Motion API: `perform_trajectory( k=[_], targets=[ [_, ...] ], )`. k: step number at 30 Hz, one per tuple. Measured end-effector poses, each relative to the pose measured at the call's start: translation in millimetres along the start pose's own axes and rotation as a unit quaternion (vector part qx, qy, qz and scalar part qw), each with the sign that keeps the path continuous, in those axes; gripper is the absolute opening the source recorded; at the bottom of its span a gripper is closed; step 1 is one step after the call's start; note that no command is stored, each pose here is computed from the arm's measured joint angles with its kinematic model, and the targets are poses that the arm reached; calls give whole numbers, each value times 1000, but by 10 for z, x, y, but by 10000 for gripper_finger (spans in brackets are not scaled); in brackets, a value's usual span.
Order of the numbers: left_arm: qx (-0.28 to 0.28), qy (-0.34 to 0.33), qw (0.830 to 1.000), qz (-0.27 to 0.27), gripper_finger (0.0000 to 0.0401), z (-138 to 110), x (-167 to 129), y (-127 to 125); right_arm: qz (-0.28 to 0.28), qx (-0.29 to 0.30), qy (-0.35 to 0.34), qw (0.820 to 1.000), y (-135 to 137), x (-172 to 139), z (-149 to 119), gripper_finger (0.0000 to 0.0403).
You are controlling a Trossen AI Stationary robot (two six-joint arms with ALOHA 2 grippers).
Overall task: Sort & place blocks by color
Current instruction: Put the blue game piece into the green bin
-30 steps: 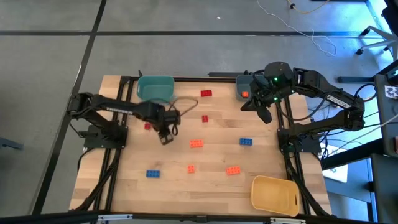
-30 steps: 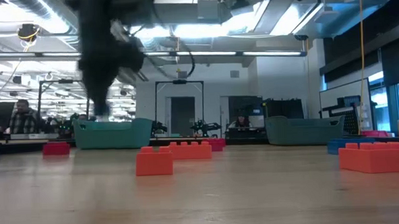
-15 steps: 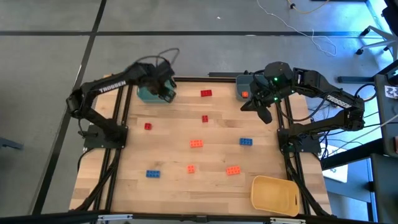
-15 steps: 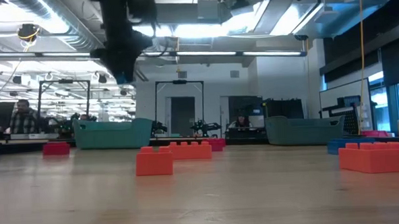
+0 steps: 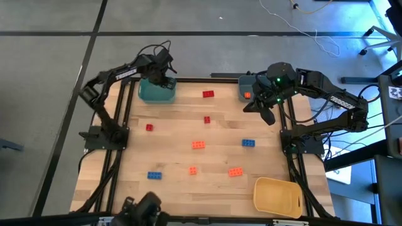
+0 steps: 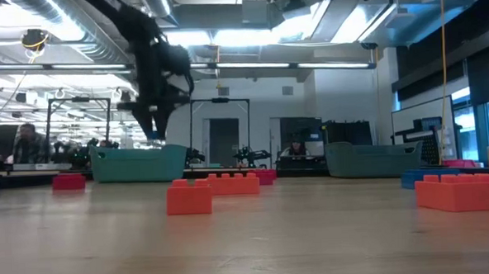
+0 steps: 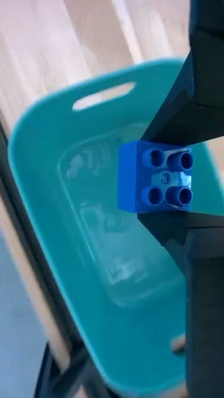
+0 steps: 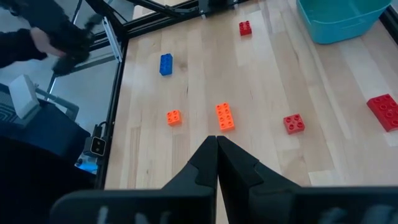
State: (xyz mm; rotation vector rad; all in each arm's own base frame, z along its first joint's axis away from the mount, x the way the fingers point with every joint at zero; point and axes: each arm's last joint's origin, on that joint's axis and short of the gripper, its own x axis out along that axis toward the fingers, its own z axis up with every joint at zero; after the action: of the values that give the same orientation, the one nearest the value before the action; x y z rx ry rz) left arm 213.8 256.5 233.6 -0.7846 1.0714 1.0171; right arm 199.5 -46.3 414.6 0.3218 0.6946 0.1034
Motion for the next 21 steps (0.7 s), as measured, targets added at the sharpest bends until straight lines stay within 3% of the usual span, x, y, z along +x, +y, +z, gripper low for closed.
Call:
perform_trajectory(
  k=[10,21],
  targets=[
    [-5,75,997,8,129,38,673,-6,0,1,0,1000,1,-1,0,12],
    [-2,91,996,1,129,29,821,-22,0,1,0,1000,0,-1,0,12]
  ],
)
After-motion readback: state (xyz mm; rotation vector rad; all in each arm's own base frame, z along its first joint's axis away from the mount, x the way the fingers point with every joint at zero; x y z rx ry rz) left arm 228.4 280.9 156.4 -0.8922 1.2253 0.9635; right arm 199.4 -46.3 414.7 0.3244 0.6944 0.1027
